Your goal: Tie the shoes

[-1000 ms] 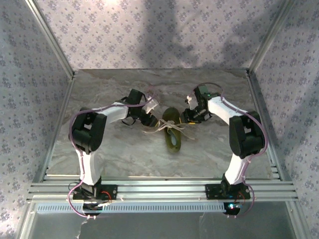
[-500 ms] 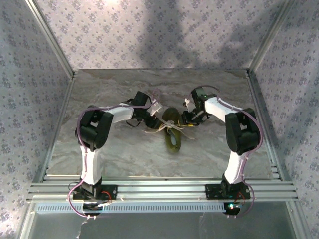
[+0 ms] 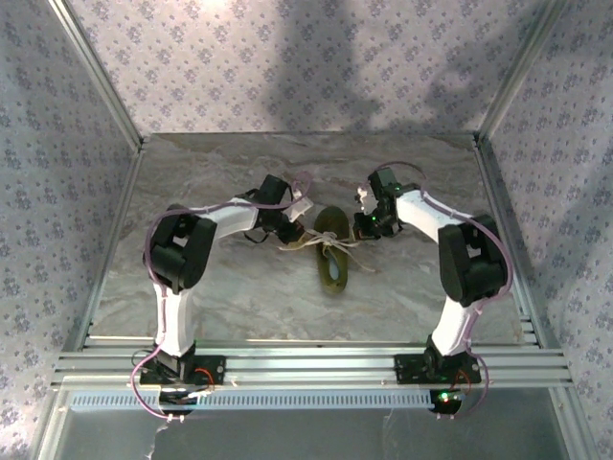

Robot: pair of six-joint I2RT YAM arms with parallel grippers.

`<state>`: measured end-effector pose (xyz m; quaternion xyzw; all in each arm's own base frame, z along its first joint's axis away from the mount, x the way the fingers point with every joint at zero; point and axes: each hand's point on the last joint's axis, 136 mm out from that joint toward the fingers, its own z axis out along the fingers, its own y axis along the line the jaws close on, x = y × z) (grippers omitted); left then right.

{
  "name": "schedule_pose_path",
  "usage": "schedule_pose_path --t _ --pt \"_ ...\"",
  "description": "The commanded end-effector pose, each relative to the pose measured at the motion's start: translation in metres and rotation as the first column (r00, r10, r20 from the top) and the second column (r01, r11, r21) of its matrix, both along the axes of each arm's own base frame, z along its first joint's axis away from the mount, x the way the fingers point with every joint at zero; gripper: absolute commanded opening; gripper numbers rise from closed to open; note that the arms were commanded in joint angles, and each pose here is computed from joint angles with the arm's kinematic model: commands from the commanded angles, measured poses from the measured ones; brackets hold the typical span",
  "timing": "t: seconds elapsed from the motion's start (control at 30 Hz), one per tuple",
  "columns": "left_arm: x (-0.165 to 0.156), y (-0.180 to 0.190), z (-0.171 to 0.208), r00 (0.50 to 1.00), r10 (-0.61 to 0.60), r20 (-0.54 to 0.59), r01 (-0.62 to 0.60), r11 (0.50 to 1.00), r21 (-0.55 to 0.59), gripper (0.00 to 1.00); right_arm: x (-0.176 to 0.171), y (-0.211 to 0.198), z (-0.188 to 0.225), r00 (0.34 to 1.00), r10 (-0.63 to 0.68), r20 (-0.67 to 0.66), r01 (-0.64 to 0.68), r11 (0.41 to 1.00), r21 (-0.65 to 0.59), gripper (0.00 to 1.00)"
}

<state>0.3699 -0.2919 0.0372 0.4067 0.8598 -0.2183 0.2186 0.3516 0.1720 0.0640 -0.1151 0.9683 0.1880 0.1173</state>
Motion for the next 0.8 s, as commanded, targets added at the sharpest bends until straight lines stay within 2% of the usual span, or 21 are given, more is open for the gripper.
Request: schedule_pose_path --t 0.0,0.3,0.77 --pt "-0.001 0.013 0.019 0.999 -0.011 0.050 0.009 0.999 0.044 0.00 0.005 -0.011 0.011 0.996 -0.024 0.092 0.028 0.999 -0.043 0.00" --pt "-0.004 0.030 0.032 0.996 0.024 0.090 -0.033 0.994 0.100 0.00 0.007 -0.023 0.018 0.989 -0.024 0.144 0.036 0.996 -0.086 0.00" --pt "-0.028 0.071 0.017 0.988 0.151 0.041 -0.157 0.956 0.248 0.00 0.008 -0.054 0.007 0.983 -0.043 0.179 0.084 0.970 -0.229 0.00"
